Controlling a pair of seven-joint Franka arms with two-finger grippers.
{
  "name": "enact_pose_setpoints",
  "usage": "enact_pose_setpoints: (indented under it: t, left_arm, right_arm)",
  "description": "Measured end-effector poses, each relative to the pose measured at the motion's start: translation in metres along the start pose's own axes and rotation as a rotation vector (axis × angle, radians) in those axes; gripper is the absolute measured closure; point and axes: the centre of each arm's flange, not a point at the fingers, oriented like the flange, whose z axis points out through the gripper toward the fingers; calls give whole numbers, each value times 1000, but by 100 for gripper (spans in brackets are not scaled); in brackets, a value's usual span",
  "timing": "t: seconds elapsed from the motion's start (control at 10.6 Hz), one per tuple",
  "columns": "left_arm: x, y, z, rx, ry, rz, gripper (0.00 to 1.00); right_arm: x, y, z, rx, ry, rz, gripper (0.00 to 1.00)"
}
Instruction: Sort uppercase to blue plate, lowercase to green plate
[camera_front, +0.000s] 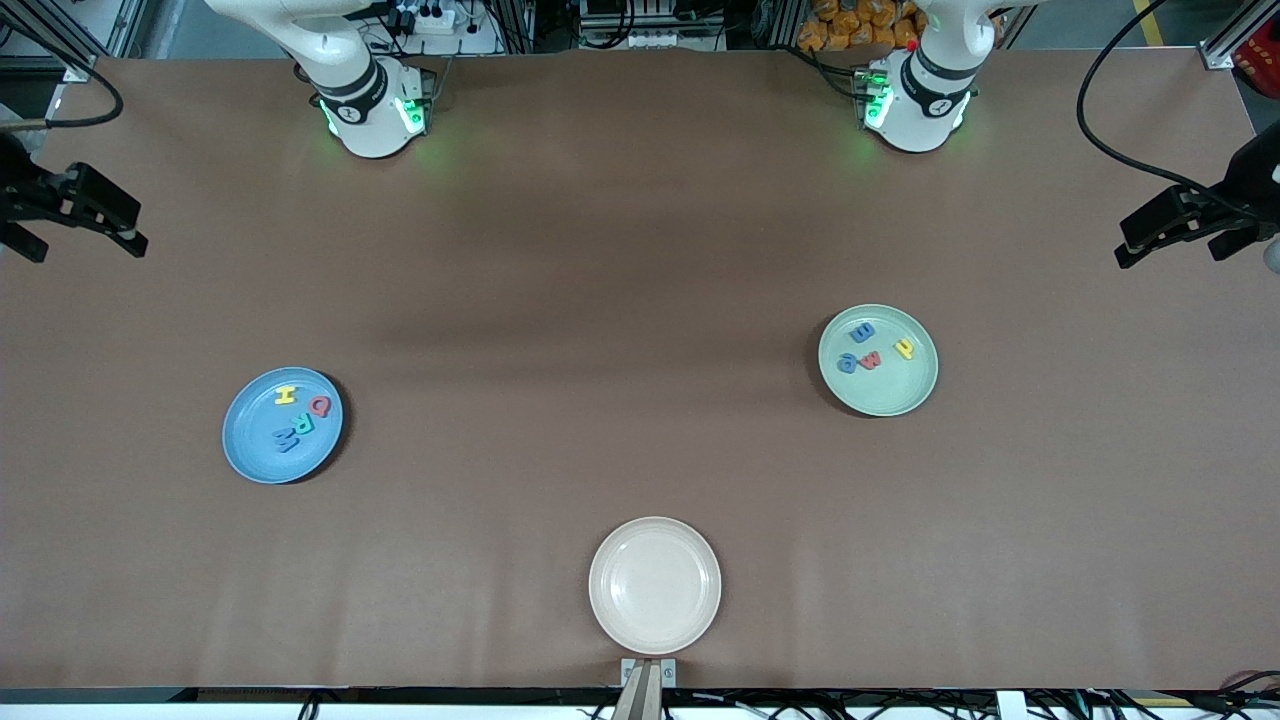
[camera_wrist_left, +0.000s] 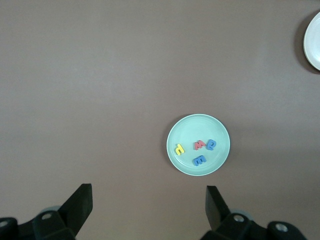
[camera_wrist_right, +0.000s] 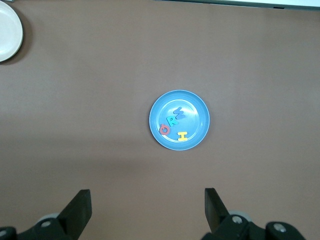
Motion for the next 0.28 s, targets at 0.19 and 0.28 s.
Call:
enact_pose_setpoints:
  t: [0.19, 0.28]
  left_arm:
    - [0, 0, 0, 0, 0, 0, 0]
    - [0, 0, 0, 0, 0, 0, 0]
  right_arm:
    - [-2, 2, 0, 44, -11, 11, 0]
    - [-1, 6, 1, 83, -12, 27, 0]
